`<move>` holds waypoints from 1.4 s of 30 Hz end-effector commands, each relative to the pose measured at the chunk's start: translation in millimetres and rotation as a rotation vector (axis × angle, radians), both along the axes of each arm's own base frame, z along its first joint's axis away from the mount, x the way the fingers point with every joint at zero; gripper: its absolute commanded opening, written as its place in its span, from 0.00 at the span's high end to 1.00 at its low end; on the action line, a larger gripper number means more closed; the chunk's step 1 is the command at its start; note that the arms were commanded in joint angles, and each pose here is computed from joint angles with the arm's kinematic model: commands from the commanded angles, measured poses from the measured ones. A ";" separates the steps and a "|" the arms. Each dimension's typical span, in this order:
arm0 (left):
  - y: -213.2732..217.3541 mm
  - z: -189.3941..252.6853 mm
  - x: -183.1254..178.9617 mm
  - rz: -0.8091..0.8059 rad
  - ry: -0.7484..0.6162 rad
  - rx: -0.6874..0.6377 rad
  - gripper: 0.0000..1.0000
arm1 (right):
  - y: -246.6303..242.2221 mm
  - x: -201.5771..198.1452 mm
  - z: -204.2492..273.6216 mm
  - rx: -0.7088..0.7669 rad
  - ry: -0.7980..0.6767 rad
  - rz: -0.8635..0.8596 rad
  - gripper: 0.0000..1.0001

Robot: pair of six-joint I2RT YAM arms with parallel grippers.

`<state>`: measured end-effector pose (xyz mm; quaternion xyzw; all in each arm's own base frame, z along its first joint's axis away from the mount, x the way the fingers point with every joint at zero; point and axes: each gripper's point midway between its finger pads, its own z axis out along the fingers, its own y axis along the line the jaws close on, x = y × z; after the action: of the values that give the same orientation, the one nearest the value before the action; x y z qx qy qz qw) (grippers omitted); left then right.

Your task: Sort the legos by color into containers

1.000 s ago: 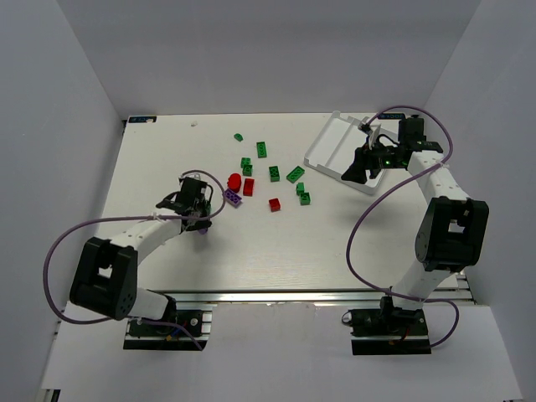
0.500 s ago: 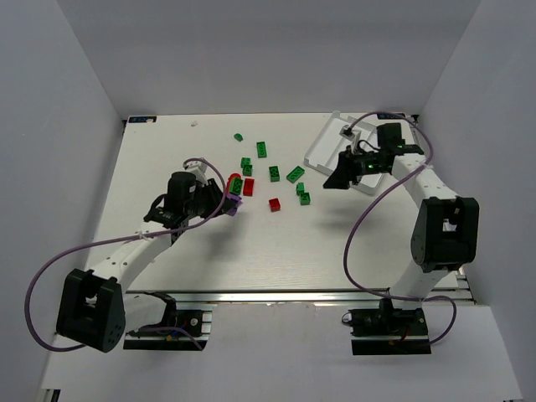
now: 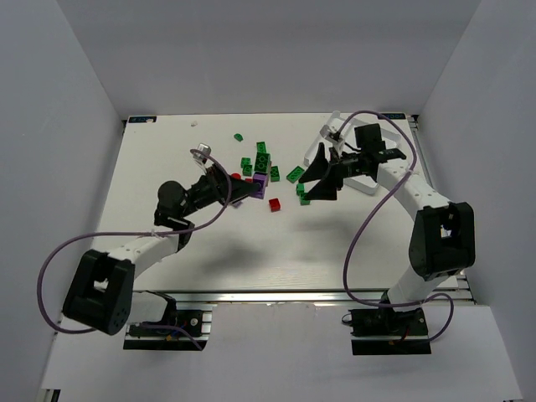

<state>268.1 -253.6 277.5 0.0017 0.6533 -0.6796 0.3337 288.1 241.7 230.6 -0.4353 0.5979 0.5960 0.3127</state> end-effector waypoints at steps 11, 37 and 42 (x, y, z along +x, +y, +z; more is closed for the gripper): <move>-16.9 86.0 -73.7 -0.432 -0.075 -0.433 0.84 | 42.9 -17.2 84.9 0.248 -0.440 0.280 0.11; -30.5 87.3 -96.6 -0.558 -0.122 -0.370 0.81 | 36.5 -38.3 83.8 0.190 -0.301 0.412 0.23; -33.2 84.4 -102.9 -0.601 -0.129 -0.338 0.81 | 42.1 -57.8 92.5 0.200 -0.322 0.451 0.26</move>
<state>234.1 -307.1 301.0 -0.0438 0.6037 -0.7946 0.0464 273.9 291.9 298.9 -0.5383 0.4585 0.6210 0.3382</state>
